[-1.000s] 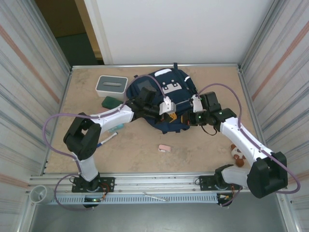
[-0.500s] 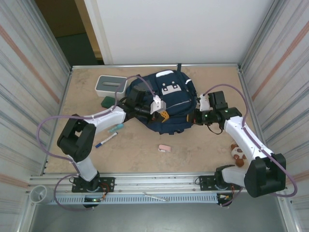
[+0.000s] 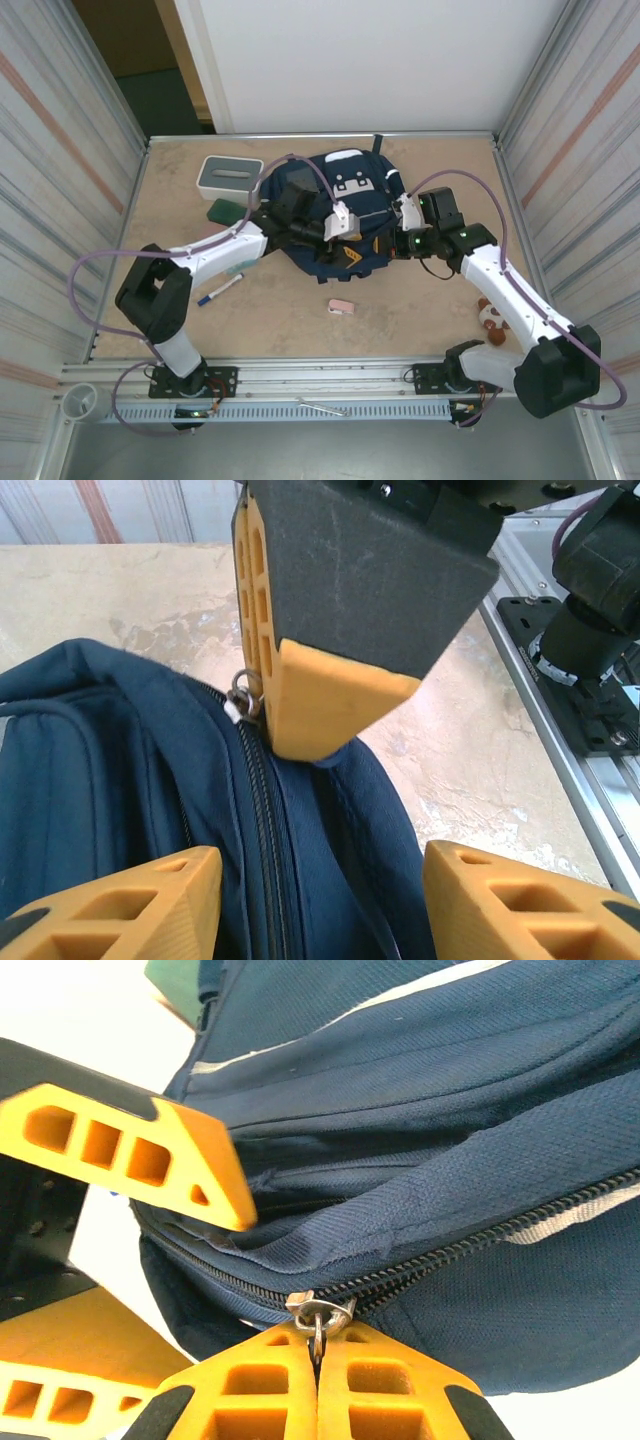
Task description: Pack the student bag
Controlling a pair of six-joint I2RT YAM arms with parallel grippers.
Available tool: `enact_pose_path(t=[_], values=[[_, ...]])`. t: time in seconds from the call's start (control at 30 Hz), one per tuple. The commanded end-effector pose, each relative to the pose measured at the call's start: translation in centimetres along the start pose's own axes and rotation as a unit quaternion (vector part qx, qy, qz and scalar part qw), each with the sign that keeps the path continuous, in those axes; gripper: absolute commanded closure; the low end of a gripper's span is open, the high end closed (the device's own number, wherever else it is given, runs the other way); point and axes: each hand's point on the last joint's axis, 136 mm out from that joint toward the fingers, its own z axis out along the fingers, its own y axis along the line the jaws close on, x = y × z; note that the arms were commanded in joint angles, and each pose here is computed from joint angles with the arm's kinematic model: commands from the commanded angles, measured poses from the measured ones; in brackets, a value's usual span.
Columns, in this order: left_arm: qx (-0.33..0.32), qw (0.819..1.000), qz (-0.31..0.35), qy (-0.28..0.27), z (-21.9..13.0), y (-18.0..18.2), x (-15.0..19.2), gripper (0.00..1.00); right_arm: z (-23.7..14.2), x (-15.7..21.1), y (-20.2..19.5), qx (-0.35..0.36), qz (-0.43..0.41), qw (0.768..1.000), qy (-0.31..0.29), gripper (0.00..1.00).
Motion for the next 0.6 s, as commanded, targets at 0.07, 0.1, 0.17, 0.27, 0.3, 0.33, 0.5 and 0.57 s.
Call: enact_pose_path(t=[0.07,0.1,0.17,0.27,0.3,0.33,0.5,0.57], values=[[0.001,1.0,0.004,0.028,0.5,0.6,1.3,0.65,-1.9,-1.7,3.8,-0.065,-0.018,0.997,-0.029,1.0],[-0.002,1.0,0.009,0.029,0.4,0.8,1.3,0.71,-1.9,-1.5,3.8,-0.07,-0.011,0.997,-0.022,1.0],[-0.004,0.999,0.019,0.027,0.1,1.1,1.3,0.86,-2.0,-1.0,3.7,-0.086,0.009,0.996,-0.006,1.0],[-0.01,0.999,0.045,0.018,-0.6,1.5,1.2,0.98,-2.3,-0.1,2.9,-0.093,0.037,0.995,0.016,1.0],[-0.012,0.998,0.056,0.017,-0.8,1.5,1.3,0.99,-2.4,0.1,2.4,-0.086,0.046,0.995,0.019,1.0],[-0.013,0.997,0.071,0.013,-1.0,1.5,1.2,1.0,-2.6,0.4,1.7,-0.076,0.056,0.995,0.022,1.0],[0.011,0.996,0.08,-0.027,-2.4,0.6,-0.1,1.0,-3.3,1.7,-3.9,0.047,0.091,0.995,0.022,1.0],[0.025,0.995,0.078,-0.056,-3.1,-0.1,-1.2,1.0,-3.5,2.1,-5.9,0.099,0.094,0.99,0.022,1.0]])
